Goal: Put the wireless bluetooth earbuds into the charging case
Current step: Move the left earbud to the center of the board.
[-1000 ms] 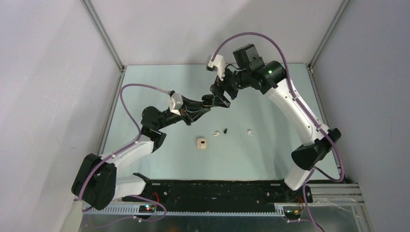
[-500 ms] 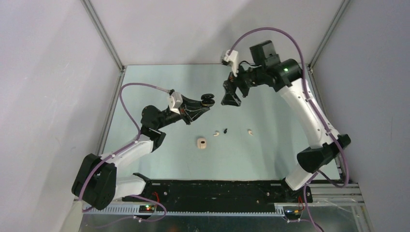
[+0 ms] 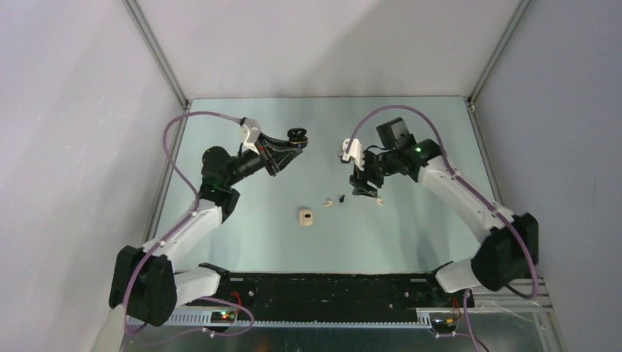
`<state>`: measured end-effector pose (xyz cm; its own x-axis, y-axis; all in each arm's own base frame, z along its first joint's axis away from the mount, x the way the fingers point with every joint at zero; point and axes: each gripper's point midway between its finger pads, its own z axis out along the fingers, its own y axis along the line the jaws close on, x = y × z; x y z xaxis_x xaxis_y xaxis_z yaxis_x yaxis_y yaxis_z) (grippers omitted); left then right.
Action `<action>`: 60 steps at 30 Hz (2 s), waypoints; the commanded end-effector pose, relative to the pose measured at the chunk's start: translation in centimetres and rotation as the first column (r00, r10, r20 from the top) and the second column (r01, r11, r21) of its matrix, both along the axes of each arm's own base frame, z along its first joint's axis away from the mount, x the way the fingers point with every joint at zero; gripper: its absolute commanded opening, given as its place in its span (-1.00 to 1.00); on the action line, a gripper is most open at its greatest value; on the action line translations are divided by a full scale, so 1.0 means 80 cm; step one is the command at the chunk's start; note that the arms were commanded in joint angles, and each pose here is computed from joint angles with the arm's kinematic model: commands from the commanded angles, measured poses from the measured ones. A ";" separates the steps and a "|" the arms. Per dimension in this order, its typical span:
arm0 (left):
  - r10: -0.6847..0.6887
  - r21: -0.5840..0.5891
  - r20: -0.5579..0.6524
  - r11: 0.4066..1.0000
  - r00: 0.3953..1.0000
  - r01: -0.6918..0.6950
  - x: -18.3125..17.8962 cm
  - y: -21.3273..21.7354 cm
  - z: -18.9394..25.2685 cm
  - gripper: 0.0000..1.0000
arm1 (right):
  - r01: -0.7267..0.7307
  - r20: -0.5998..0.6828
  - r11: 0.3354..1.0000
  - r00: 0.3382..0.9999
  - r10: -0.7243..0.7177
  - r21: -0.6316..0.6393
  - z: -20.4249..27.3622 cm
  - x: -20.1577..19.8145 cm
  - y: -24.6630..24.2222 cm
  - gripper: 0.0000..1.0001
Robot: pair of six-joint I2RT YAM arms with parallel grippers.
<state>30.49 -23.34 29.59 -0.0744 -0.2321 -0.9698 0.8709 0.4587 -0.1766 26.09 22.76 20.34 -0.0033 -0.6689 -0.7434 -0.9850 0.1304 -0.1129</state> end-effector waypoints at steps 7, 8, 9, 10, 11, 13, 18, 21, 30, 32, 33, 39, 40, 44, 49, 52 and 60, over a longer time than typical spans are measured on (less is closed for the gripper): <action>0.096 0.025 0.004 0.995 0.995 -0.096 -0.010 0.034 0.036 -1.00 | -0.037 0.180 0.993 0.982 0.057 -0.109 -0.102 0.119 0.040 0.14; 0.102 0.033 -0.006 0.994 0.995 -0.102 -0.010 0.037 0.034 -1.00 | -0.036 0.184 0.992 0.981 0.058 -0.117 -0.108 0.122 0.041 0.12; 0.105 0.036 -0.001 0.994 0.994 -0.105 -0.011 0.039 0.036 -1.00 | -0.047 0.189 0.991 0.979 0.071 -0.128 -0.118 0.126 0.043 0.07; 0.112 0.042 -0.010 0.993 0.994 -0.111 -0.011 0.042 0.033 -1.00 | -0.053 0.198 0.988 0.977 0.081 -0.143 -0.123 0.129 0.043 0.04; 0.115 0.046 -0.008 0.992 0.993 -0.114 -0.012 0.043 0.033 -1.00 | -0.061 0.195 0.986 0.977 0.091 -0.154 -0.133 0.131 0.045 -0.01; 0.122 0.050 -0.015 0.991 0.992 -0.121 -0.012 0.046 0.031 -1.00 | -0.071 0.205 0.981 0.973 0.107 -0.179 -0.145 0.135 0.047 -0.05; 0.144 0.048 -0.018 0.989 0.989 -0.143 -0.010 0.050 0.030 -1.00 | -0.078 0.209 0.971 0.970 0.127 -0.226 -0.169 0.139 0.051 -0.07; 0.151 0.048 -0.020 0.987 0.988 -0.150 -0.010 0.052 0.028 -1.00 | -0.089 0.195 0.963 0.971 0.141 -0.254 -0.184 0.137 0.052 -0.07; 0.165 0.046 -0.017 0.985 0.986 -0.164 -0.011 0.056 0.023 -1.00 | -0.122 0.143 0.943 0.975 0.173 -0.309 -0.214 0.123 0.050 -0.07; 0.167 0.044 -0.014 0.985 0.986 -0.166 -0.012 0.057 0.023 -1.00 | -0.125 0.132 0.939 0.976 0.175 -0.320 -0.218 0.121 0.047 -0.07; 0.168 0.044 -0.013 0.985 0.986 -0.168 -0.012 0.057 0.023 -1.00 | -0.130 0.129 0.937 0.975 0.179 -0.325 -0.219 0.120 0.046 -0.07; 0.174 0.043 -0.015 0.984 0.985 -0.173 -0.013 0.060 0.020 -1.00 | -0.150 0.101 0.927 0.976 0.195 -0.343 -0.224 0.103 0.040 -0.08; 0.175 0.042 -0.016 0.984 0.985 -0.174 -0.013 0.060 0.019 -1.00 | -0.157 0.087 0.924 0.976 0.199 -0.347 -0.228 0.097 0.038 -0.07; 0.172 0.036 -0.012 0.984 0.985 -0.172 -0.013 0.059 0.018 -1.00 | -0.171 0.067 0.920 0.976 0.207 -0.353 -0.230 0.083 0.034 -0.08; 0.162 0.033 -0.008 0.986 0.987 -0.162 -0.013 0.058 0.017 -1.00 | -0.183 0.046 0.915 0.976 0.213 -0.360 -0.229 0.068 0.029 -0.08; 0.157 0.031 -0.012 0.987 0.987 -0.157 -0.012 0.057 0.016 -1.00 | -0.185 0.036 0.918 0.977 0.210 -0.351 -0.223 0.059 0.029 -0.08; 0.153 0.025 -0.013 0.988 0.988 -0.152 -0.010 0.055 0.017 -1.00 | -0.128 0.055 0.937 0.987 0.154 -0.324 -0.204 0.066 0.021 -0.08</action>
